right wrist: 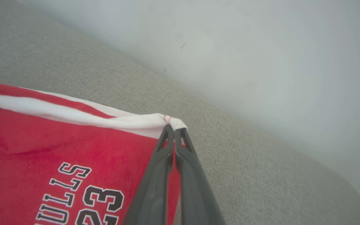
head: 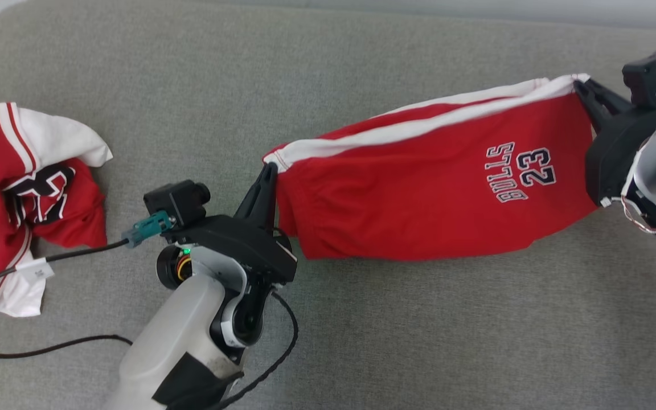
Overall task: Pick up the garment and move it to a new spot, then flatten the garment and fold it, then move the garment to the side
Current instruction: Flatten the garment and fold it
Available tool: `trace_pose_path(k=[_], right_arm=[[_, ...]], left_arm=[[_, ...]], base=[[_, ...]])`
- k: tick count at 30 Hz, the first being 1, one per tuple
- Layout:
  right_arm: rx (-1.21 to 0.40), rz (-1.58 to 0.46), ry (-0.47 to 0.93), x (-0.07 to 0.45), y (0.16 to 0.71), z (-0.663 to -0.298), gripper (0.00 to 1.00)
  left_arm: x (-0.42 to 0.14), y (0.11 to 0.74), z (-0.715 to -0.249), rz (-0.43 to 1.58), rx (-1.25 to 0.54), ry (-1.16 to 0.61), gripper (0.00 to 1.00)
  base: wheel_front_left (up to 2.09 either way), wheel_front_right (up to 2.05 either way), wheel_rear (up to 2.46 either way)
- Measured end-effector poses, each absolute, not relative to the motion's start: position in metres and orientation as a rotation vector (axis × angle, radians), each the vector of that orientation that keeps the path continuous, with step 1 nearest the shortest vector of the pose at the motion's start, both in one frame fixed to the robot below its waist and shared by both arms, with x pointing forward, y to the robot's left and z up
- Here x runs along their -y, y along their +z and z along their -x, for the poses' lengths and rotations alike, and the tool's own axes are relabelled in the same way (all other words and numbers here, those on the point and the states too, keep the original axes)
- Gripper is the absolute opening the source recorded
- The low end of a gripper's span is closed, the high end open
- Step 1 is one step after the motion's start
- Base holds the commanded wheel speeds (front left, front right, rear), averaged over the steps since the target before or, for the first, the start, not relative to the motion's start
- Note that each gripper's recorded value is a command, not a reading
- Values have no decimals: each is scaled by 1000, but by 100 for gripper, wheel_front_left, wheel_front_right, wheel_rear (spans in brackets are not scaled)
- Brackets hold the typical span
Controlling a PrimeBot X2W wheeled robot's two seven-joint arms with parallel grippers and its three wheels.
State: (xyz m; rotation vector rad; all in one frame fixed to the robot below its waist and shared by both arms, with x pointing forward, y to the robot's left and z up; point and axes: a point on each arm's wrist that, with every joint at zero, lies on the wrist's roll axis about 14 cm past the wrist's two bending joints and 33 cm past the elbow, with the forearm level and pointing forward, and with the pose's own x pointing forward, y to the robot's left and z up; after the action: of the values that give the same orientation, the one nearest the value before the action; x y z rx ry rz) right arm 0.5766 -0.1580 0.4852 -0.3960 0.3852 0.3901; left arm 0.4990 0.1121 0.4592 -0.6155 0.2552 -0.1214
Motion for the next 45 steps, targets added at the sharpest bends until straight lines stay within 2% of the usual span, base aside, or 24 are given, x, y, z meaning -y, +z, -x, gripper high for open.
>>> trace_pose_path(k=[16,17,18,19,20,21,29,33,35,41,45], right_arm=[[-380,365,384,141,454,-621,0],[-380,355,386,139,452,-622,0],[-377,347,391,136,451,-622,0],[-368,335,396,132,450,-623,26],[-363,309,393,130,451,-624,89],[-357,289,389,129,452,-625,100],[-354,224,355,132,468,-623,100],[-538,161,297,149,449,-605,100],[-576,119,257,160,450,-598,100],[-660,83,194,178,444,-575,100],[-693,74,161,186,441,-570,100]], left_arm=[[-128,438,-523,588,-270,-61,0],[-129,438,-523,586,-267,-58,13],[-129,437,-523,584,-268,-56,98],[-130,436,-523,583,-268,-57,100],[-130,437,-523,582,-262,-56,100],[-130,439,-524,581,-254,-62,100],[-146,460,-513,518,-153,-97,100],[-162,492,-496,329,-32,-149,100],[-161,506,-480,291,23,-175,100],[-171,479,-413,214,-37,-147,100],[-185,464,-386,210,-84,-89,100]], base=[[0,0,0],[0,0,0],[0,0,0],[0,0,0],[0,0,0],[0,0,0],[0,0,0],[0,0,0],[0,0,0],[0,0,0],[0,0,0]])
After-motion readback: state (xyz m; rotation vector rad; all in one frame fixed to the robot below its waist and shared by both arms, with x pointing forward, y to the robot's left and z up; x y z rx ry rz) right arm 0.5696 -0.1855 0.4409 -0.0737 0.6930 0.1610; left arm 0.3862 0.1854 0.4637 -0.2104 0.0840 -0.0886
